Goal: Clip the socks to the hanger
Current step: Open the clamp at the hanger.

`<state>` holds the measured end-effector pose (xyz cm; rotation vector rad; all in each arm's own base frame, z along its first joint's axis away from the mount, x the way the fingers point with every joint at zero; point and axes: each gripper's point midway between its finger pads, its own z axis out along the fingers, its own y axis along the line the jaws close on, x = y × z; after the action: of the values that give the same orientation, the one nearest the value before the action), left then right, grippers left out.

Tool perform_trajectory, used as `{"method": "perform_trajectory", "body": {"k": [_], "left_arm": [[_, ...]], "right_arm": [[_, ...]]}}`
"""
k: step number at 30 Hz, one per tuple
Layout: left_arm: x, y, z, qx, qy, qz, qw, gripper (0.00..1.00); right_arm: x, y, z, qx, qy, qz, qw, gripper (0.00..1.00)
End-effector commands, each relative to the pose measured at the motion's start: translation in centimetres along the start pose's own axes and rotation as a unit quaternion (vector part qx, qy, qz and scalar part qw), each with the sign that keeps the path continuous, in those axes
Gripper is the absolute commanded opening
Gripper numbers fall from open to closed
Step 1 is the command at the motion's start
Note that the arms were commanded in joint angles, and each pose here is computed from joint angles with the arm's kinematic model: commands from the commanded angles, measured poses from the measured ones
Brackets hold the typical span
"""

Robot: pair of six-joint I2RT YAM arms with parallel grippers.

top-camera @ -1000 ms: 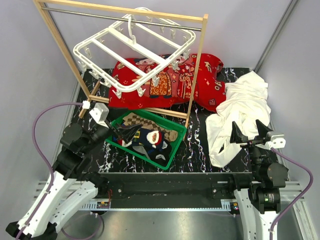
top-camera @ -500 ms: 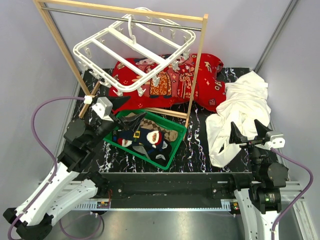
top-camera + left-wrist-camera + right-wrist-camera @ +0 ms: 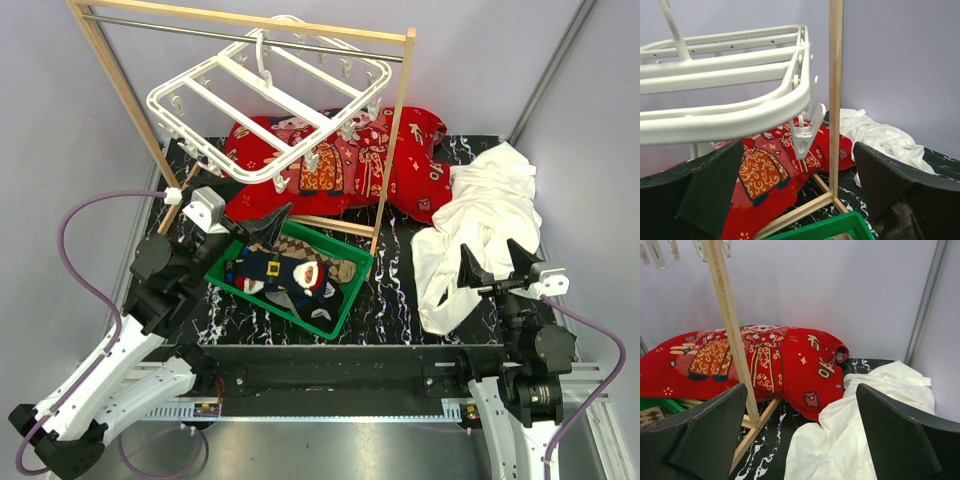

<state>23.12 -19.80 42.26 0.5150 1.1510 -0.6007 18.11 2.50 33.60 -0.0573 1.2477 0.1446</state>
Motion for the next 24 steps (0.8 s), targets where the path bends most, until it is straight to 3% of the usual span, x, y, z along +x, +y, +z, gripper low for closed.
{"method": "perform_trajectory", "body": {"k": [1, 12, 24], "left_arm": [[-2.9, 1.0, 0.9, -0.022, -0.052, 0.024, 0.998, 0.99], [-3.3, 1.1, 1.9, -0.026, -0.078, 0.012, 0.997, 0.98], [-3.6, 1.1, 2.2, -0.026, -0.089, 0.004, 0.996, 0.88]], "right_arm": [[-0.7, -0.2, 0.1, 0.007, -0.015, 0.001, 1.0, 1.0], [-0.7, -0.1, 0.1, 0.005, -0.015, 0.002, 1.0, 1.0], [-0.8, 0.0, 0.0, 0.001, -0.017, 0.004, 1.0, 1.0]]}}
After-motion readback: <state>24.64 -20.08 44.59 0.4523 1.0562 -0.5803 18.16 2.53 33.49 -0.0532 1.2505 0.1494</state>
